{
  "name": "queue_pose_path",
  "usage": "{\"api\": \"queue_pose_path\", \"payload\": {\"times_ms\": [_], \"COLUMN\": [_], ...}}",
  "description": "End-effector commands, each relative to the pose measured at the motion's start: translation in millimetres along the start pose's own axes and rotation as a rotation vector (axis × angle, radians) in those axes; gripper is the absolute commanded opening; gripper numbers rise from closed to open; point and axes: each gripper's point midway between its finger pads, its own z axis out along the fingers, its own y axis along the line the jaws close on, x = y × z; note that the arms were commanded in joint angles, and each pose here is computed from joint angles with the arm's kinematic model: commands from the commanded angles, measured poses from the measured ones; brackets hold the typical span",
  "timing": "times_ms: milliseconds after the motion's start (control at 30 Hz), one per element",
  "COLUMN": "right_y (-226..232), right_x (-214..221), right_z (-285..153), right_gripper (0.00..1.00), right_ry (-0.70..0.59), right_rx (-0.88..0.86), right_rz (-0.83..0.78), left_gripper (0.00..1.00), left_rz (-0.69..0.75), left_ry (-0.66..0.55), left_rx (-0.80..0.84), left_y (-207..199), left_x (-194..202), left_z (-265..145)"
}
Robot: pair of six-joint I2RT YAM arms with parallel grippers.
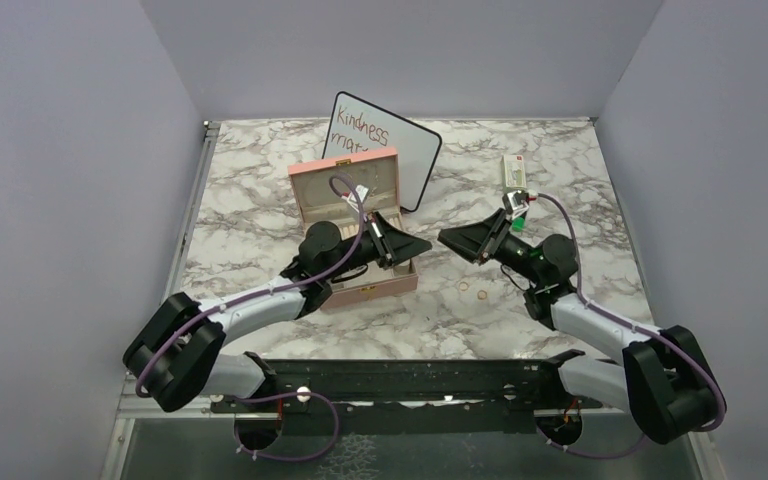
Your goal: Organize the mixed jewelry
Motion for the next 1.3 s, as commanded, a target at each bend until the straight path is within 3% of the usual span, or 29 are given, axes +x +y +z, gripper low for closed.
{"api": "queue_pose_path", "payload": {"times_ms": [0,133,433,700,967,1267], "right_y": [-8.2,-19.1,-64.7,-102.8,-123.2,-130.1], "right_x": [-2.0,-1.8,18.0,31.0,39.2,42.7], "right_z": [-4.8,-10.0,-29.9,-47.0,-58.7,-61.3], "right_gripper": [0.51,0.54,0.54,0.53,0.53,0.52], "right_ry": [-0.047,-0.071,-0.037,-0.002,-0.003,0.004], "right_rx": [0.044,0.094,0.250,0.403,0.459,0.470], "right_rz": [-0.002,-0.004,-0.016,-0.033,-0.022,-0.019], "left_gripper": [0.00,0.00,0.00,0.00,0.00,0.00], "left_rz": [0.056,0.104,0.350,0.476,0.536,0.513], "left_ry": [0.025,0.079,0.305,0.447,0.549,0.597], "left_rx": [-0.037,-0.178,-0.743,-1.115,-1.293,-1.254], "left_y": [2.7,20.7,71.7,98.3,118.8,126.7], "left_x": [3.9,8.5,1.4,-23.1,-42.3,-43.3], "left_z": [-16.0,-28.1,-90.8,-135.2,-140.9,-113.8]}}
